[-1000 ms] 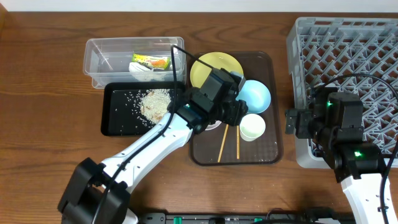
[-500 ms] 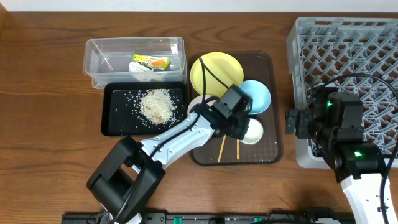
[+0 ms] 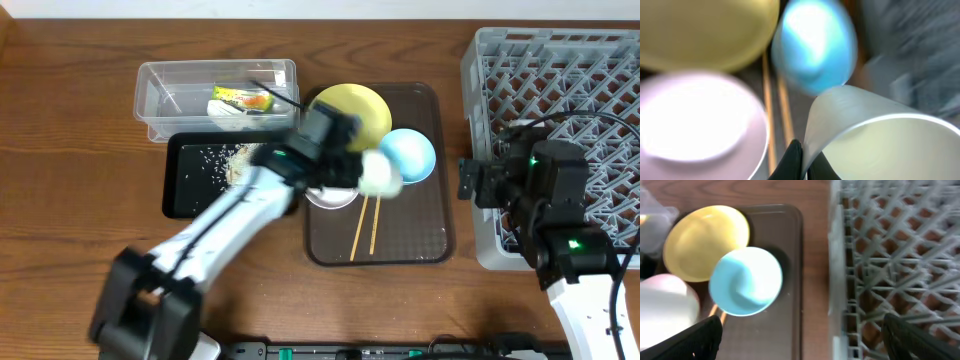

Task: Sort waste into correct bins and load items into the dishwasher rack
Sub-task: 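Hand the cream cup from the left gripper to the right gripper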

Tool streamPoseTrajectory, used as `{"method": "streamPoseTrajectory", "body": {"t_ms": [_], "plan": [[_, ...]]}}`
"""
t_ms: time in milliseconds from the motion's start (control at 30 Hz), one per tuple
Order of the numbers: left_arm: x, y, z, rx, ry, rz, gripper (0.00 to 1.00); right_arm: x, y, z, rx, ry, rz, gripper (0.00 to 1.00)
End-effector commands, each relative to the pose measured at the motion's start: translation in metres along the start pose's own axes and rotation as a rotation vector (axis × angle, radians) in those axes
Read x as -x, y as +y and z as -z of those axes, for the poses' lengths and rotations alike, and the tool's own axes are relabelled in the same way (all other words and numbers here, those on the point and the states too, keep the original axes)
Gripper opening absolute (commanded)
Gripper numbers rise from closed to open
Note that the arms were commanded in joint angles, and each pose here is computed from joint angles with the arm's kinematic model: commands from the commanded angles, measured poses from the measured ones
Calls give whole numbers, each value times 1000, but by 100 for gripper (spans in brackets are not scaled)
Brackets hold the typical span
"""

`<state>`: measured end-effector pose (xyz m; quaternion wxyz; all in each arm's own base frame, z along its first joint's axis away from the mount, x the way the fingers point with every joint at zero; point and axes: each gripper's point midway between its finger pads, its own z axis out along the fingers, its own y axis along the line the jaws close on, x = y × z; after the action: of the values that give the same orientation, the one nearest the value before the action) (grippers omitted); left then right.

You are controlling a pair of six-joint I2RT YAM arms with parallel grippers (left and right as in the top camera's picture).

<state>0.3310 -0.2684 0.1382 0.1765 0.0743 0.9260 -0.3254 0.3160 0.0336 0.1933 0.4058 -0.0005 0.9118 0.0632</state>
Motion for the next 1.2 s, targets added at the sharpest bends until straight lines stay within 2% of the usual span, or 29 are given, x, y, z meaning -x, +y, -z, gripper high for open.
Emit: {"method": "streamPoseTrajectory", "body": {"t_ms": [0,167,333,500,667,767,867,1167], "plan": [[28,-12,36,-202,-31,179,6,-5,34,-9,194,52,25,99],[48,-6,56,-405,5,315,6,-28,109,0,715,112,202,99],[32,-23,55,-568,177,407,6,-36,140,7,1018,101,243,99],[10,-47,49,-663,315,391,6,-24,149,-1,1123,26,267,99],[1,-57,46,-673,350,377,6,-9,158,15,1242,-80,318,98],[-2,-60,45,-673,363,384,6,-4,162,24,1300,-129,347,91],[-3,-62,45,-675,368,385,6,-1,163,27,1314,-148,360,88],[-3,-61,45,-674,369,389,6,3,163,26,1307,-179,387,65]]}}
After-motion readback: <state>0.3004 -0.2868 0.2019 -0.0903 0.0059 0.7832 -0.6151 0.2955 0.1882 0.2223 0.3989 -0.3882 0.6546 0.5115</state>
